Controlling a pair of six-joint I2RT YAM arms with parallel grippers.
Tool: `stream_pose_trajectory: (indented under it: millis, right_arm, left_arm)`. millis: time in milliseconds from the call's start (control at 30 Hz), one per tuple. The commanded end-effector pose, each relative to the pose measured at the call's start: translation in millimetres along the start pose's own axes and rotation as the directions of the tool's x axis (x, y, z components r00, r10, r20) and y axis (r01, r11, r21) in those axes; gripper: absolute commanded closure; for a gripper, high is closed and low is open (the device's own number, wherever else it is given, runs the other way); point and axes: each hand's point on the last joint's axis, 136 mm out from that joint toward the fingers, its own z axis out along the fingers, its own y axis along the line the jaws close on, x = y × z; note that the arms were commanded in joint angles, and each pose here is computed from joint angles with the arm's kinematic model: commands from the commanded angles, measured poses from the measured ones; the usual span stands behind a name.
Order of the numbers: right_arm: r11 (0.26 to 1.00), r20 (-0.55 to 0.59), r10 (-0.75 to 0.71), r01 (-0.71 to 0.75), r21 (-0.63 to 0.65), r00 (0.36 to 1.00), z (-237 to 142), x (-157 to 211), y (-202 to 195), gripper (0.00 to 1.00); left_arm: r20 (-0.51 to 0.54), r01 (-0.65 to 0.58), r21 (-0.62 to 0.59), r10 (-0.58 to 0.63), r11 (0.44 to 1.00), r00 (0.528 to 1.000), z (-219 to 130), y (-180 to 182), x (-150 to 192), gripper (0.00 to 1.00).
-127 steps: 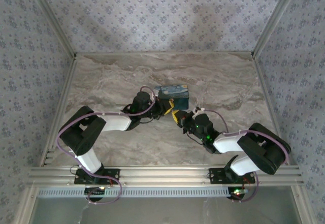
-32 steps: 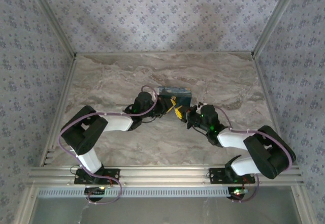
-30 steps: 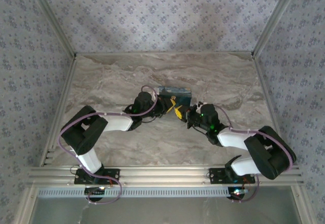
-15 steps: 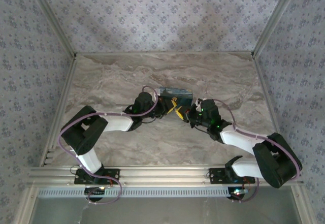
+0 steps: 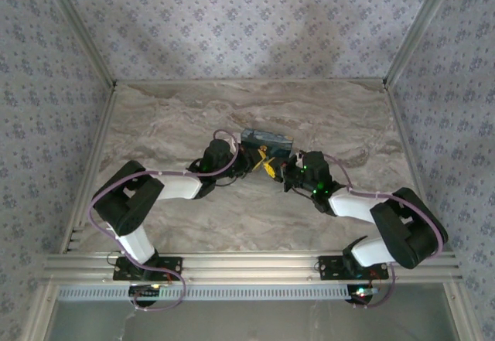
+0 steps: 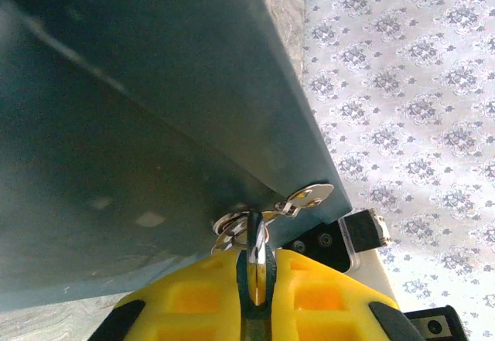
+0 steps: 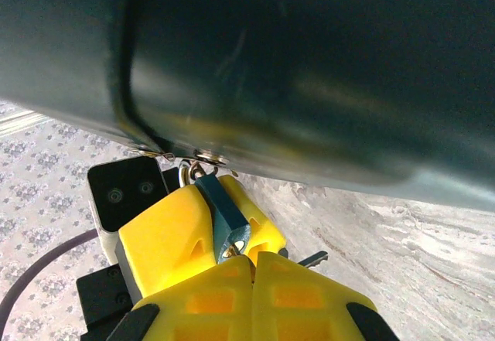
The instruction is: Unlock the padlock with the key
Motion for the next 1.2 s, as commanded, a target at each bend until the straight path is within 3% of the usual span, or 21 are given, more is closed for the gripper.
stream_pose_trajectory:
  millis: [0,567,1167]
  right_arm:
    - [0.988,0.099,-0.057,0.07,-0.134,0.993,-3,-14,45,1.0]
    - [0.983,0.065,-0.094,0.103,-0.151,0.993,18,-11,55,1.0]
    - [0.984,0.056,-0.107,0.114,-0.134,0.993,14,-12,44,0.97]
  left_arm:
    - [-0.179,-0.02,0.027,0.025,0.999,0.984,-2,-7,44,1.0]
    - [-0.229,-0.032,0.059,0.045,0.998,0.972,-4,-18,53,1.0]
    - [-0.184,-0.032,0.026,0.036,0.999,0.982,-9,-6,42,1.0]
